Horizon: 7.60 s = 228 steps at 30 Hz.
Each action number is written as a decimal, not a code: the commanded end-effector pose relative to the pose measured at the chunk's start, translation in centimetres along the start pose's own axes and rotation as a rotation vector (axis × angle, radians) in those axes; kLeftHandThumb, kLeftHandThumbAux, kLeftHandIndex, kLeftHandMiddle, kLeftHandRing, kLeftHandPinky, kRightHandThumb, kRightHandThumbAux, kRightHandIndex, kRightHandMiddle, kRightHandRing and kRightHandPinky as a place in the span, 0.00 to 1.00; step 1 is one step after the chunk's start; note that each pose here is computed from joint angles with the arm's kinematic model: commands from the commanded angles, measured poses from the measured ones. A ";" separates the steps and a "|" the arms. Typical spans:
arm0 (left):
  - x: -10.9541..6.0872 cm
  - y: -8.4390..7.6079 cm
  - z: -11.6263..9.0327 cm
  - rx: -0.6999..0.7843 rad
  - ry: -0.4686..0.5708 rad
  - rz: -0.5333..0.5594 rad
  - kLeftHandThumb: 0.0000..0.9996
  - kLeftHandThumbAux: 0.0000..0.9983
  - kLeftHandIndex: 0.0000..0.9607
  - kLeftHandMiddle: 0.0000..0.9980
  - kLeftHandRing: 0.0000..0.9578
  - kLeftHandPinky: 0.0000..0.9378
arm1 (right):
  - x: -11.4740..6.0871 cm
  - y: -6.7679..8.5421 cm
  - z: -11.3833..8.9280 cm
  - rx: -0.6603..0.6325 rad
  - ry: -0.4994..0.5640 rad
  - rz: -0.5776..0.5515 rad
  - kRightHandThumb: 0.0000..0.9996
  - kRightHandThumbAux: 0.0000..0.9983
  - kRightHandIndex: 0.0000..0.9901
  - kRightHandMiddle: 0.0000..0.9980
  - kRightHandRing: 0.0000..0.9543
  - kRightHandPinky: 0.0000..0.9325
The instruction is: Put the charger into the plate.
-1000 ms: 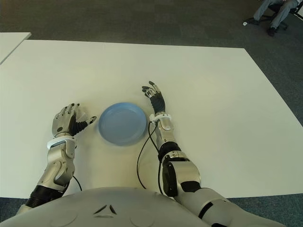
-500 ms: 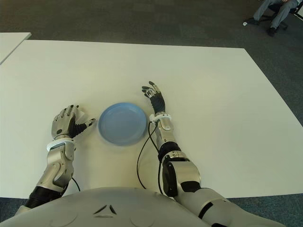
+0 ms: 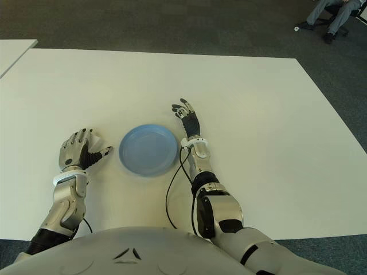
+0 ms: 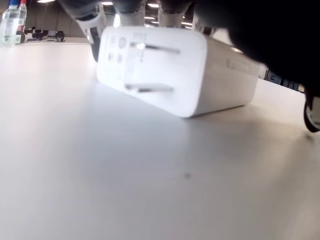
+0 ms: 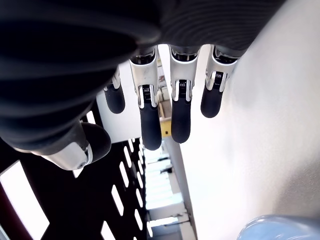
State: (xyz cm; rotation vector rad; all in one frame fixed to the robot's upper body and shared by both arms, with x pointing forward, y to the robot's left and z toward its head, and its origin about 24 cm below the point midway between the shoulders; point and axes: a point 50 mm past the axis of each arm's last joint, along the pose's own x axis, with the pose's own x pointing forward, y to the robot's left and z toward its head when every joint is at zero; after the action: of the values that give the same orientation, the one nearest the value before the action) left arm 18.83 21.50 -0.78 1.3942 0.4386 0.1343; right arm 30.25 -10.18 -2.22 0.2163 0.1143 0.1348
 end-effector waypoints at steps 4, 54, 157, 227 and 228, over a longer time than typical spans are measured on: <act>-0.4 -0.6 -0.8 0.000 0.016 -0.038 0.15 0.36 0.00 0.00 0.00 0.00 | -1.0 0.7 -2.2 0.050 0.106 -0.016 0.00 0.52 0.13 0.32 0.27 0.21; 0.0 3.1 0.1 -0.107 -0.085 0.181 0.23 0.37 0.00 0.00 0.00 0.00 | -1.0 1.2 -2.3 0.041 0.108 -0.008 0.00 0.52 0.14 0.33 0.28 0.22; -0.8 -2.5 -1.6 -0.041 0.113 -0.034 0.20 0.29 0.00 0.03 0.05 0.15 | -1.0 0.9 -2.1 0.053 0.092 -0.011 0.00 0.51 0.14 0.34 0.29 0.22; 0.1 3.1 0.4 -0.314 -0.009 0.356 0.86 0.67 0.42 0.55 0.89 0.90 | -1.1 1.0 -2.2 0.070 0.097 -0.016 0.00 0.46 0.13 0.33 0.29 0.21; 0.2 3.2 0.5 -0.315 -0.011 0.357 0.86 0.67 0.42 0.55 0.89 0.90 | -1.1 1.0 -2.2 0.070 0.097 -0.015 0.00 0.46 0.13 0.33 0.29 0.21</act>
State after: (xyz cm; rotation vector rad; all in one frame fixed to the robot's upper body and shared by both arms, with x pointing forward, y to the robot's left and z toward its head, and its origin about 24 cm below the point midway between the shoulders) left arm 18.84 21.69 1.05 1.1698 0.1863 0.4573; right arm 30.39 -10.18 -2.01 0.2215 0.1078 0.1326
